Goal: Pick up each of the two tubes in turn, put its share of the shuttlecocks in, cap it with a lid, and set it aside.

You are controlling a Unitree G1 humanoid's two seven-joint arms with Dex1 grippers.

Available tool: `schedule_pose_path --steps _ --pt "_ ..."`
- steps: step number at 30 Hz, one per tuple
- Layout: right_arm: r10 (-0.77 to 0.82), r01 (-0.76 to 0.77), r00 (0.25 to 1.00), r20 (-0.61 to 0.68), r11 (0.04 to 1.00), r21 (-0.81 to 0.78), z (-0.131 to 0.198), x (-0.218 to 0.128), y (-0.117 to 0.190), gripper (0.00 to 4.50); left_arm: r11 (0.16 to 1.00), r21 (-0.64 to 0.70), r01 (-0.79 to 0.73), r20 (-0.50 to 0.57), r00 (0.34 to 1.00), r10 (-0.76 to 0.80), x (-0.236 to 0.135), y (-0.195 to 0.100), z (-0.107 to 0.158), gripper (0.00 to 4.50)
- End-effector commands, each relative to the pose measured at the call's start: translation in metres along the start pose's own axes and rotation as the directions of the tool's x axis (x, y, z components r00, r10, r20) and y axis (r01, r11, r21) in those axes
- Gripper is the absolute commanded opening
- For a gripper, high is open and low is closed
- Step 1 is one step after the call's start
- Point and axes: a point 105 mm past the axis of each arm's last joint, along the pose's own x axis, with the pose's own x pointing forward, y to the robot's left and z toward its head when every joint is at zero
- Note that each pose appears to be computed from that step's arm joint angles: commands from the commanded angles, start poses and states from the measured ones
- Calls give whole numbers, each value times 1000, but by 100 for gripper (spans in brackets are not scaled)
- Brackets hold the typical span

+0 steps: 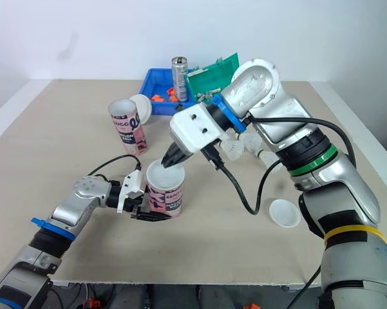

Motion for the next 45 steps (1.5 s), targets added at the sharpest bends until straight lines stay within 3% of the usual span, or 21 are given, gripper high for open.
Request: schedule_pose_path --steps 1,16,20,24,28,35,40,45 --pt "62 -62 998 3 997 -40 7 10 3 10 992 -125 -14 -155 988 -6 -7 -11 -46 307" --pt "239 -257 953 -187 963 -77 -41 55 27 10 993 -114 -31 -156 988 13 -11 -9 -44 307" --pt "169 -176 980 -104 982 -68 -27 47 12 10 993 -114 -35 -155 988 17 -11 -9 -44 307" --pt "-8 7 998 65 1000 21 -2 13 -12 10 993 -112 -36 -152 988 19 -10 -9 -43 307" --pt "-213 186 966 147 966 177 4 -32 -17 121 994 -100 -47 -150 988 31 -10 -8 -43 307" --pt "-410 339 904 123 860 381 1 -65 15 430 995 -91 -39 -157 987 24 -14 -10 -43 307" --pt "-510 416 860 20 722 553 -24 -60 50 447 998 -52 -46 -141 989 38 -16 -3 -34 307" --pt "-520 454 848 -102 615 645 -48 -26 88 447 999 -16 -51 -125 991 49 -23 -3 -31 307"
